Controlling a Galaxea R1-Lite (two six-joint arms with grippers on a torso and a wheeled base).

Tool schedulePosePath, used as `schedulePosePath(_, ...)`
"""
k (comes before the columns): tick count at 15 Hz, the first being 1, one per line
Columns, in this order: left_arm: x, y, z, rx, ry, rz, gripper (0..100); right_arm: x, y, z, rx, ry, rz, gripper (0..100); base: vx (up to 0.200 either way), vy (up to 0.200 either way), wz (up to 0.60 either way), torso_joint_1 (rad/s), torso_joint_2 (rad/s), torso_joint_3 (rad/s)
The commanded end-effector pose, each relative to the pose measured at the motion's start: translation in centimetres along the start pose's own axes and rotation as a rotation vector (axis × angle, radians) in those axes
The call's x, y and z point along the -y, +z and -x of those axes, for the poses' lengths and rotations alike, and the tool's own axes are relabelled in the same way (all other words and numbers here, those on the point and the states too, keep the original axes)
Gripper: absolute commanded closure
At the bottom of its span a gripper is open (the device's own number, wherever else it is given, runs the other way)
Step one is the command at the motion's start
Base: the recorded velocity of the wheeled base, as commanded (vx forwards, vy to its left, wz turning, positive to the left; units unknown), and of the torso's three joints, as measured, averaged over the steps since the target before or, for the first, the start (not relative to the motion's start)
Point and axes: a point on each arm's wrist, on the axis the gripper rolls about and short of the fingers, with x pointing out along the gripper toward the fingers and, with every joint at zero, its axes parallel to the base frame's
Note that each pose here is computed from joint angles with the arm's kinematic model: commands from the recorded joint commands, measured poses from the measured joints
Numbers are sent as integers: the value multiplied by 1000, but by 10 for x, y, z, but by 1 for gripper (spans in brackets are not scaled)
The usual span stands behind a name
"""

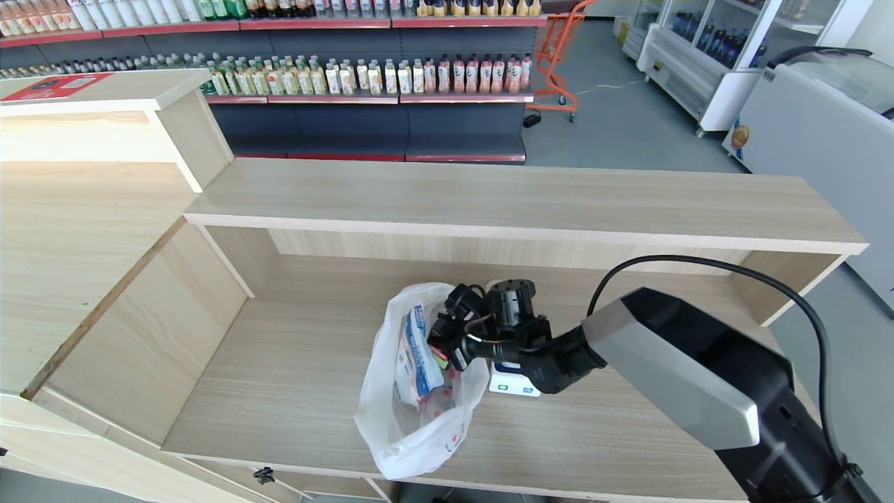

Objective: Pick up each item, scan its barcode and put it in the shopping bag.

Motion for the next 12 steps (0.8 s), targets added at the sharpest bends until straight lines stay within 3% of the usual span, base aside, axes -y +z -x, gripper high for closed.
schedulePosePath(1,0,0,0,-1,0,0,0,0,-9,-4,-11,1,22,0,0,0,0,0,0,0)
schedulePosePath(4,0,0,0,-1,0,0,0,3,1,1,9,-3,17,0,0,0,0,0,0,0)
schedulePosePath(7,0,0,0,-1,0,0,0,16,50,50,55,-41,-200,0,0,0,0,0,0,0)
schedulePosePath(8,0,0,0,-1,0,0,0,23,61,97,35,-71,-293,0,0,0,0,0,0,0)
schedulePosePath(10,0,0,0,-1,0,0,0,29,65,205,21,-86,-357,0,0,0,0,0,0,0)
schedulePosePath(11,0,0,0,-1,0,0,0,18,72,264,28,-135,-372,0,0,0,0,0,0,0)
schedulePosePath(12,0,0,0,-1,0,0,0,-8,71,324,-2,-189,-418,0,0,0,0,0,0,0)
